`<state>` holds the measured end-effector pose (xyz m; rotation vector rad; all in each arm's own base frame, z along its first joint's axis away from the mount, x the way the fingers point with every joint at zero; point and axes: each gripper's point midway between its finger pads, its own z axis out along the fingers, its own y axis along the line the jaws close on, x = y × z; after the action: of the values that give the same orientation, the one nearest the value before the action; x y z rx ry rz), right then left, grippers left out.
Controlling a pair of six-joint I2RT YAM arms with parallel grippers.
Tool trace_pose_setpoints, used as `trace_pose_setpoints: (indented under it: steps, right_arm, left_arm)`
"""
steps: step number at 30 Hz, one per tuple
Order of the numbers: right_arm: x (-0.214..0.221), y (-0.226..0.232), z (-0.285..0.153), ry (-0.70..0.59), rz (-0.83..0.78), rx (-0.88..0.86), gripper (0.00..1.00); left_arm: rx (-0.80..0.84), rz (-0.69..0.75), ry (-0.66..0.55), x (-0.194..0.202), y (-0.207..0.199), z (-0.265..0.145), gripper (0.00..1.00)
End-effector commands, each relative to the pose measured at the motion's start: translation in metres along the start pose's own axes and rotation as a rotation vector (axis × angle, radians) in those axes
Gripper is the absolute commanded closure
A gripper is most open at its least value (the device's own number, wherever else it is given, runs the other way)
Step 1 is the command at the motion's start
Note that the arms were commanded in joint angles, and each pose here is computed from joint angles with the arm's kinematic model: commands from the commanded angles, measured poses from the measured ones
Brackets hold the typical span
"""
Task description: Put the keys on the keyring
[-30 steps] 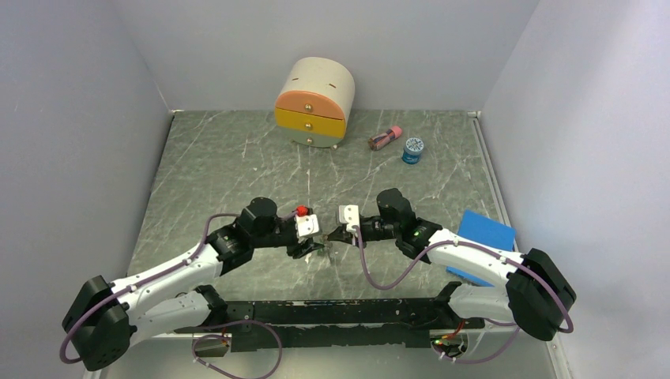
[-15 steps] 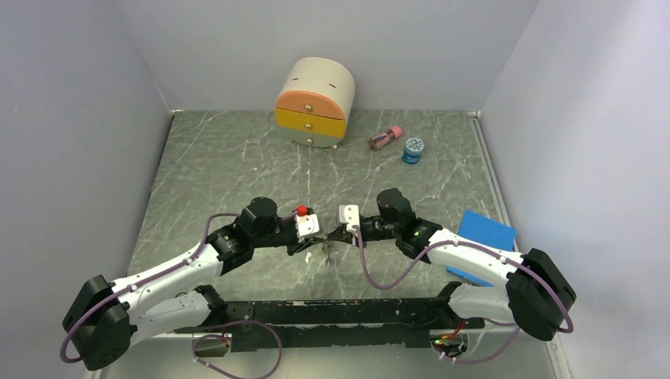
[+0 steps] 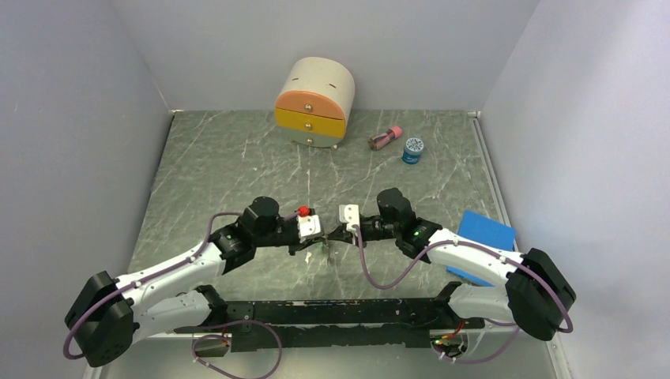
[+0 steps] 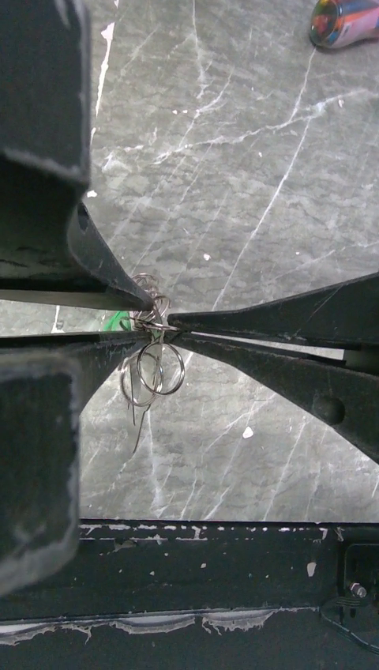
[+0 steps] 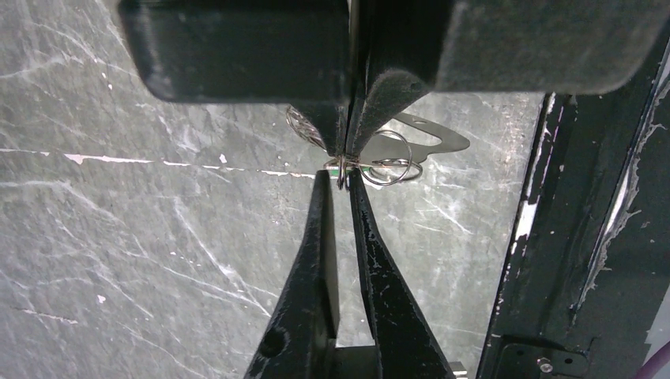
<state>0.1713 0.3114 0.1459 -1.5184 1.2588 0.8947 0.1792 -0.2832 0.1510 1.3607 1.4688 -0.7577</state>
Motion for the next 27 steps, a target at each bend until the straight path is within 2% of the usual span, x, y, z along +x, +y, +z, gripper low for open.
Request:
trace_pose_setpoints:
  steps: [1,5,10,14,17,19,24,27]
  right_arm:
    - [-0.018,-0.006,0.002,-0.053,-0.043,0.0,1.0]
    - [-0.017,-0.005,0.001,-0.052,-0.044,-0.001,1.0]
    - [-0.017,-0.006,0.0,-0.049,-0.043,0.013,1.0]
    - [-0.022,-0.017,-0.005,-0.051,-0.038,0.085,0.8]
    - [-0.025,-0.024,-0.01,-0.065,-0.061,0.144,0.57]
    - [-0.028,-0.026,-0.013,-0.078,-0.075,0.169,0.49]
    - [-0.034,-0.029,-0.015,-0.101,-0.087,0.188,0.46]
    - [-0.039,-0.029,-0.015,-0.12,-0.089,0.184,0.46]
  left_arm:
    - [0.02,0.039,-0.059,-0.02,0.002,0.005,0.83]
    - [0.018,0.042,-0.039,-0.018,0.003,0.003,0.96]
    - [-0.008,0.034,0.004,-0.018,0.008,-0.001,0.97]
    - [-0.028,0.003,0.09,-0.009,0.012,-0.007,0.97]
    - [-0.045,0.002,0.148,-0.005,0.016,-0.012,0.97]
    - [-0.057,-0.001,0.186,-0.003,0.019,-0.015,0.97]
    - [-0.079,-0.012,0.283,-0.009,0.028,-0.027,0.97]
    - [-0.1,-0.058,0.39,-0.003,0.032,-0.039,0.97]
